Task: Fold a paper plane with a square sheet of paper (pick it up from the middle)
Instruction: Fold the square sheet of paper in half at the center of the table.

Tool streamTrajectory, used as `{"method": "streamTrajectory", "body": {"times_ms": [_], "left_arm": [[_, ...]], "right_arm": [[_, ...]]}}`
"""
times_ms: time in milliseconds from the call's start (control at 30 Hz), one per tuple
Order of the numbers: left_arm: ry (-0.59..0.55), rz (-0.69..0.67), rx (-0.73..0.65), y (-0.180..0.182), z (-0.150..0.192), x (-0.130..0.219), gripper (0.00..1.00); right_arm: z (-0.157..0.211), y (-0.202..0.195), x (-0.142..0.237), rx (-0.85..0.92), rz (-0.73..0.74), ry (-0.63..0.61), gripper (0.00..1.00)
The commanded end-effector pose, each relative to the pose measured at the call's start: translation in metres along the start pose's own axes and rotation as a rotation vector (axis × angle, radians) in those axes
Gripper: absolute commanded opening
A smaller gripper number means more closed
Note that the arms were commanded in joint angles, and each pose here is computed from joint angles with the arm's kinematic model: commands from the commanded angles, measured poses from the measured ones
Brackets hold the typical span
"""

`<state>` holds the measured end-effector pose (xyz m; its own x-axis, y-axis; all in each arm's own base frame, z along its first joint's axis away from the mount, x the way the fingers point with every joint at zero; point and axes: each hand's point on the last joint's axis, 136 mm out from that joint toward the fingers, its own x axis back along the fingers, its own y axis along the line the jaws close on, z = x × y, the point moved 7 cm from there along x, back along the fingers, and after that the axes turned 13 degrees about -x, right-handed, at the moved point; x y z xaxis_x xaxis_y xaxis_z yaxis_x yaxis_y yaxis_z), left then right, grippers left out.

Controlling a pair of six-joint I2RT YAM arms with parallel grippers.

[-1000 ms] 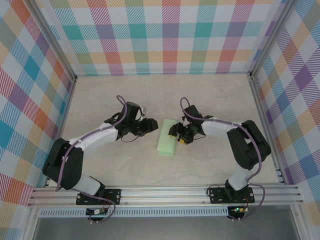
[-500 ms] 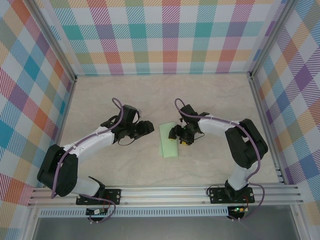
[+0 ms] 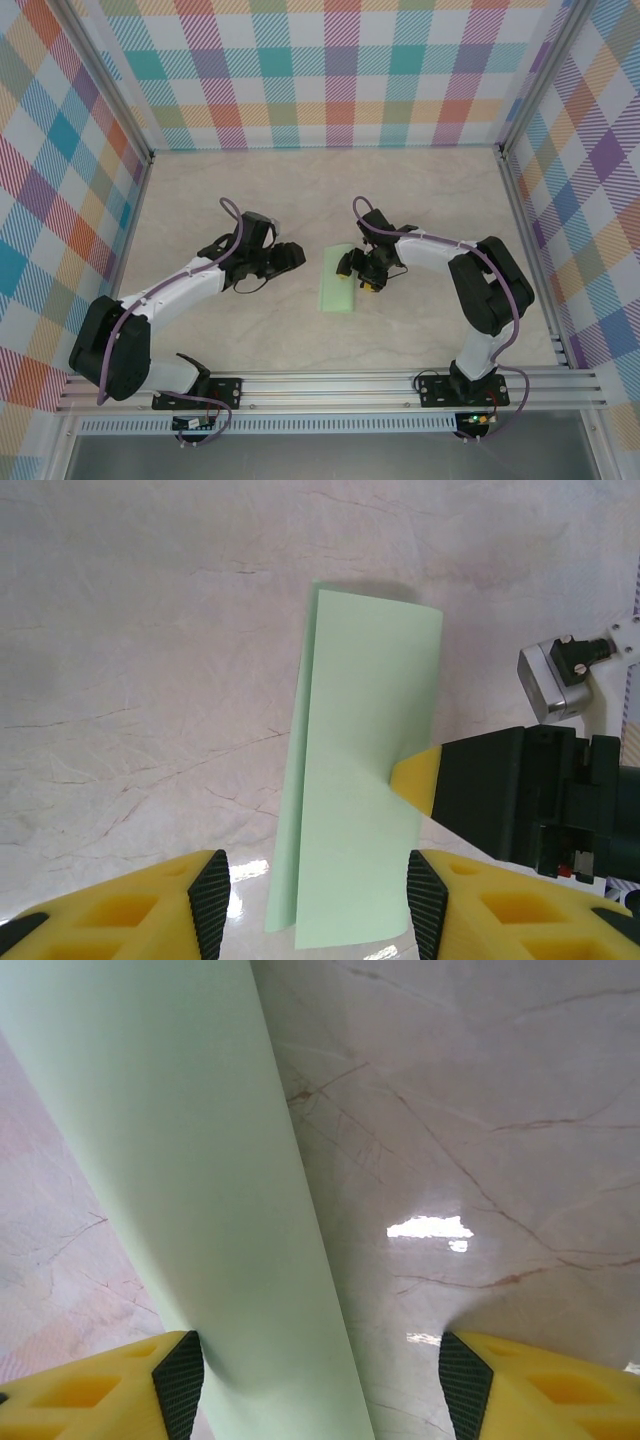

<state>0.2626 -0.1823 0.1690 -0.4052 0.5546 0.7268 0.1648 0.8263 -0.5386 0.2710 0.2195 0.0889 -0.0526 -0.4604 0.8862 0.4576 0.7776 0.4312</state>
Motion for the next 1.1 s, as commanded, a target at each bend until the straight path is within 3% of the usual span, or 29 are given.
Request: {"method": "streamTrajectory", "body": {"times_ms": [0, 300, 1067], "left_arm": [[0.006, -0.007, 0.006, 0.001, 0.003, 0.002, 0.52], [0.003, -0.006, 0.007, 0.001, 0.003, 0.0, 0.51], [0.033, 0.002, 0.017, 0.004, 0.005, -0.01, 0.51]], "right_arm": [[-0.004, -0.006, -0.012, -0.039, 0.014, -0.011, 0.67], [-0.006, -0.012, -0.021, -0.058, 0.086, 0.004, 0.65], [-0.004, -0.015, -0.033, -0.068, 0.231, 0.008, 0.73]]}}
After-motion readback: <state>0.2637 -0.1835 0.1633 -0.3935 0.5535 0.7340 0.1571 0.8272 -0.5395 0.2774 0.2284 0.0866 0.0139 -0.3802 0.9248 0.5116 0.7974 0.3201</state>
